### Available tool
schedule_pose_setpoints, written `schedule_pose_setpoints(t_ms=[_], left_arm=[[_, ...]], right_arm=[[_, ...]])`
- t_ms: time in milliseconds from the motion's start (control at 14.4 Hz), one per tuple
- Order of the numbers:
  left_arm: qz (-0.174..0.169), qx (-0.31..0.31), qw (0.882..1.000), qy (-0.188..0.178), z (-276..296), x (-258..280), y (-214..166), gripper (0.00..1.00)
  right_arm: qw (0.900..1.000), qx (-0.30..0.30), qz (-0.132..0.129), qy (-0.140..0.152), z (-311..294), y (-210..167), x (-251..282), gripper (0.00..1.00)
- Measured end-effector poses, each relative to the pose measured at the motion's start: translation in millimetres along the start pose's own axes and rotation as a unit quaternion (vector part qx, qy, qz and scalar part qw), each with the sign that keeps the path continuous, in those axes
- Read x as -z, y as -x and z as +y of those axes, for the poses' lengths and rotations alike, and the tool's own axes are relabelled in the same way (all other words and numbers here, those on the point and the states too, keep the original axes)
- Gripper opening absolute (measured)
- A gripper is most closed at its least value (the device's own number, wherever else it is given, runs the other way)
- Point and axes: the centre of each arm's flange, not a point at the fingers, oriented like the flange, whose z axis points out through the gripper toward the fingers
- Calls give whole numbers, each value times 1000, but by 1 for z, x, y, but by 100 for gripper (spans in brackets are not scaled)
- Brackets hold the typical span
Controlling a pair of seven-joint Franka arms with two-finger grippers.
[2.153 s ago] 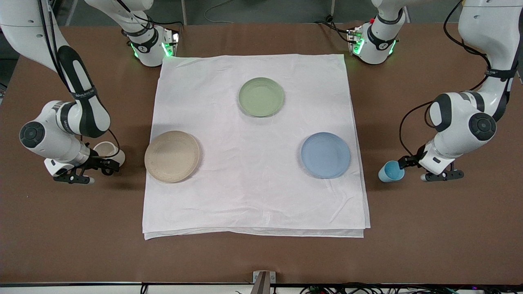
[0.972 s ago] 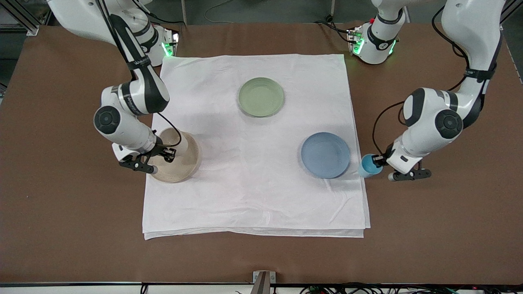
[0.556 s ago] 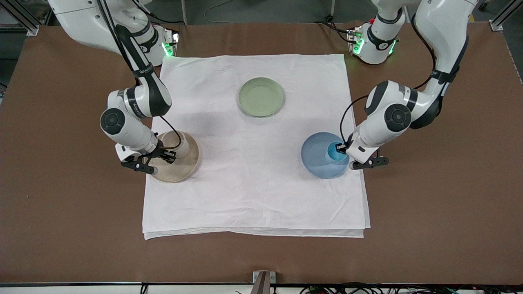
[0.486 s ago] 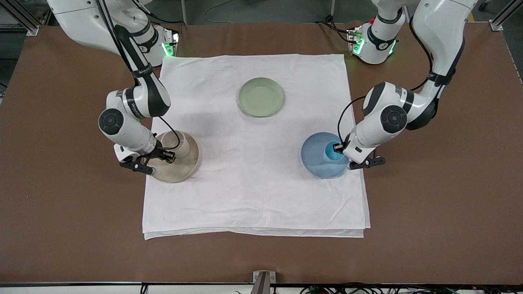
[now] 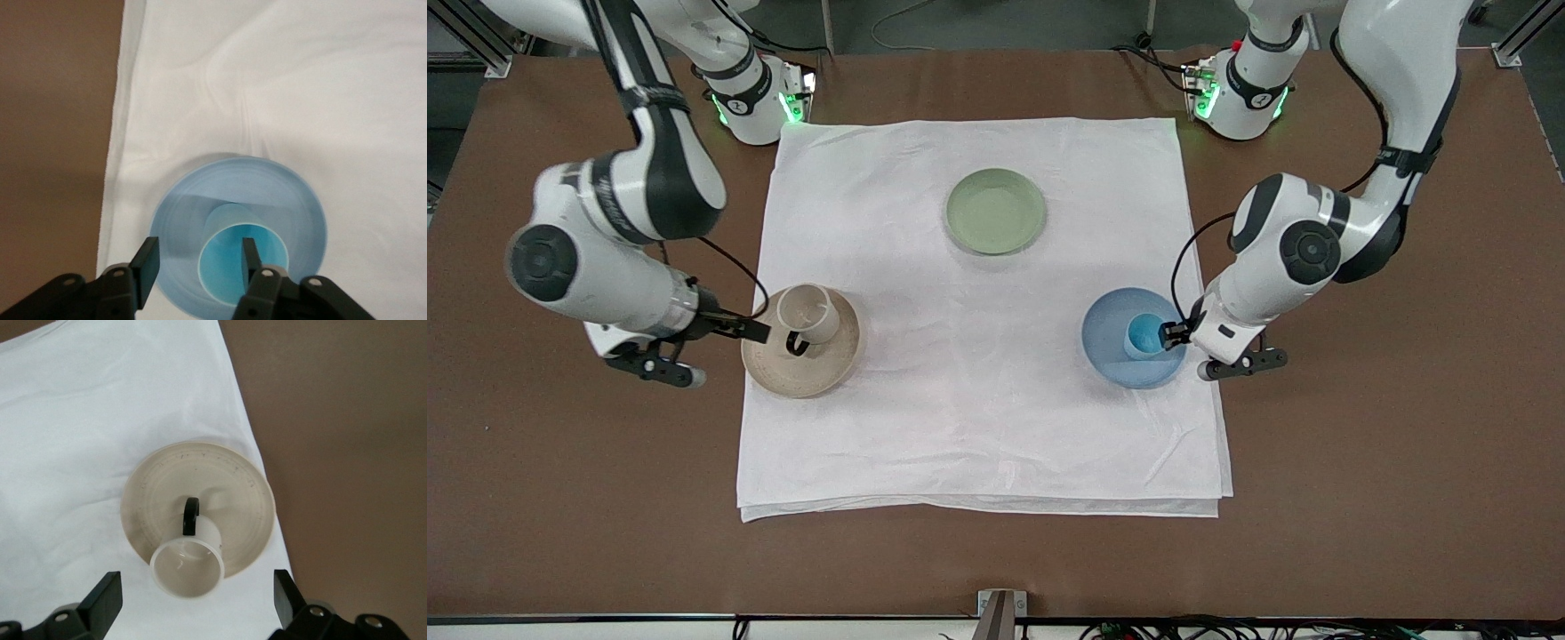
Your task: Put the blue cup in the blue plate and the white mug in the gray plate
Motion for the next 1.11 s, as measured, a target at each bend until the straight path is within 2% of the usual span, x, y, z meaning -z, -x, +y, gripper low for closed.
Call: schedule_pose_setpoints(t_ms=[208,278,417,556,694,833,1111], left_arm=[[24,22,999,-12,-31,120,-28,93],[26,23,999,-16,-44,154,-34,100],[14,26,999,-25,-63,208,-37,100],[2,18,999,-32,-73,243,-34,100],[4,-18,999,-36,-80,270,-27,100],[-4,-42,998,-53,-97,288,-15,100],[2,-68,996,-65,-109,317,9,100]], right_arm=[[998,61,-18,13,79,-16,50,100],[996,80,-24,20,106,-19,61,100],[994,97,-33,25,140,-19,83,100],[994,97,-36,31,148,-10,117,100],[995,93,-22,30,152,-3,149,100],[996,90,-16,20,156,-1,159,100],[994,101,-28,13,146,10,160,100]])
